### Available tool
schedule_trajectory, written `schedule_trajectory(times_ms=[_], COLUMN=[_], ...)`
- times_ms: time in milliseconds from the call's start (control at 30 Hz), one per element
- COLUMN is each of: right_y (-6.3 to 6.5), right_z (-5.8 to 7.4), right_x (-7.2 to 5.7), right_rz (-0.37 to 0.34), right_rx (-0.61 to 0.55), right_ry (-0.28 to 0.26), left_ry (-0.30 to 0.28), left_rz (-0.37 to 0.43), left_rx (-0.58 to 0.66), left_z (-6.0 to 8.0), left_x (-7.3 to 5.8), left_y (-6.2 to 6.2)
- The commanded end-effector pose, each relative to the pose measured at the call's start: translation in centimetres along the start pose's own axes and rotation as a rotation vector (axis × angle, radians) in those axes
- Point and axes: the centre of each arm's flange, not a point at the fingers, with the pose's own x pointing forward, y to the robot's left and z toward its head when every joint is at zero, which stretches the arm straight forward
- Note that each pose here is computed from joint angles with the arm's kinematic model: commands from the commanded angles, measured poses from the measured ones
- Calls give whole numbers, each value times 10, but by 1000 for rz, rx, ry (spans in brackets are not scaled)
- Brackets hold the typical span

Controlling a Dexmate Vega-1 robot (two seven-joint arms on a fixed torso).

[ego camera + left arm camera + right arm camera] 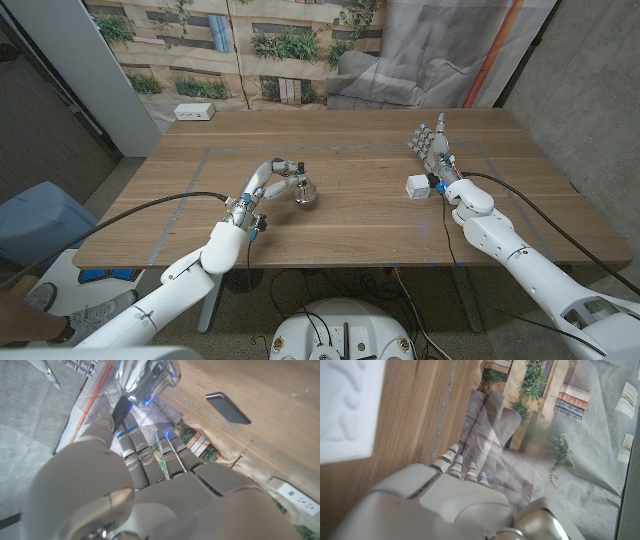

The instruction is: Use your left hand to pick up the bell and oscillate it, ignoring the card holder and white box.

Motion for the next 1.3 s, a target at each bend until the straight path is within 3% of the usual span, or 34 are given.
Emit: schedule_trajectory(times_ms=[33,633,1133,1300], right_y=[0,0,0,0], right_z=[0,0,0,0], right_x=[0,0,0,0], right_rz=[0,0,0,0], right_rx=[0,0,0,0], right_ry=[-1,-1,-1,-1], left_ry=[175,289,465,487], left_rz=[-25,-66,-114,-120], left_rx=[-113,-227,-321,-352], left_z=[5,21,21,21], left_x=[-9,-11,-14,-12], left_y=[-9,-20,-28,-31])
